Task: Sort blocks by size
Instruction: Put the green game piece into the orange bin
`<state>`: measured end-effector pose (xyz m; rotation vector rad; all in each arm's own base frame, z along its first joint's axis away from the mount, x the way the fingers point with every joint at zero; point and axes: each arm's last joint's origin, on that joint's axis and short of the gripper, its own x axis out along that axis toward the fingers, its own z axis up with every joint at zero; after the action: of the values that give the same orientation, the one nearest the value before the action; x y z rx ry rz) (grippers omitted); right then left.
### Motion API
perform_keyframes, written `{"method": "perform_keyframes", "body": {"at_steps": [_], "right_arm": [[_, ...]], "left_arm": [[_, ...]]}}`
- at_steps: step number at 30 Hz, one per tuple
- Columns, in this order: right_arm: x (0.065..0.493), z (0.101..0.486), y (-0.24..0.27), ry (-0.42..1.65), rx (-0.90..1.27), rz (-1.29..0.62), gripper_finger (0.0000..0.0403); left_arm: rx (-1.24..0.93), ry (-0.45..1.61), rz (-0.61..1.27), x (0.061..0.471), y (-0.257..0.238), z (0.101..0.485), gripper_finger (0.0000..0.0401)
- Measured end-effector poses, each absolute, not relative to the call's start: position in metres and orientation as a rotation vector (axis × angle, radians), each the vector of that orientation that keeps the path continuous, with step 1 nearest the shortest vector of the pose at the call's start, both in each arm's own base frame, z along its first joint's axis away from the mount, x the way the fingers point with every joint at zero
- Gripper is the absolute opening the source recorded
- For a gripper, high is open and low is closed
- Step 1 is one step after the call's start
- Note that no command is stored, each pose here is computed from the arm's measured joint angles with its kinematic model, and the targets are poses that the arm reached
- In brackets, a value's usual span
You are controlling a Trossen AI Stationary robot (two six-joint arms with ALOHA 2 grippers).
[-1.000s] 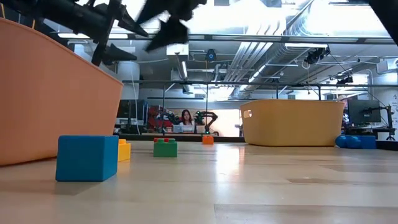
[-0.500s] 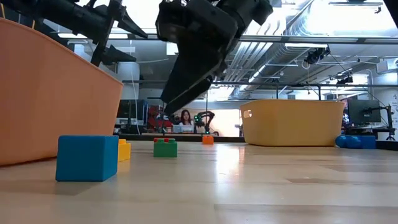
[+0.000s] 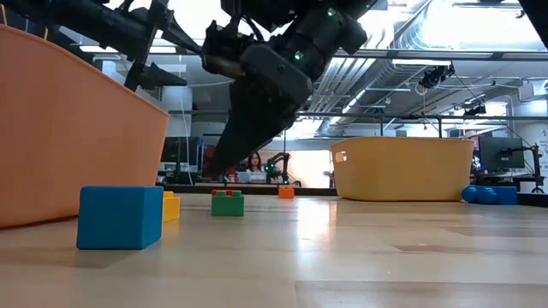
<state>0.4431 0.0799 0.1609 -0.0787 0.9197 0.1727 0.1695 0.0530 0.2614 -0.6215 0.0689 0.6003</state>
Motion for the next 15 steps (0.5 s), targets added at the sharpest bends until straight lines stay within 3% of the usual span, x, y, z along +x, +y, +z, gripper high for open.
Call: {"method": "perform_keyframes", "body": {"at_steps": [15], "right_arm": [[0.4339, 0.1546, 0.0786, 1.034, -0.096, 0.16, 0.019]], "left_arm": [[-0.627, 0.107, 0.614, 0.1685, 0.0528, 0.2576, 0.0351]]}}
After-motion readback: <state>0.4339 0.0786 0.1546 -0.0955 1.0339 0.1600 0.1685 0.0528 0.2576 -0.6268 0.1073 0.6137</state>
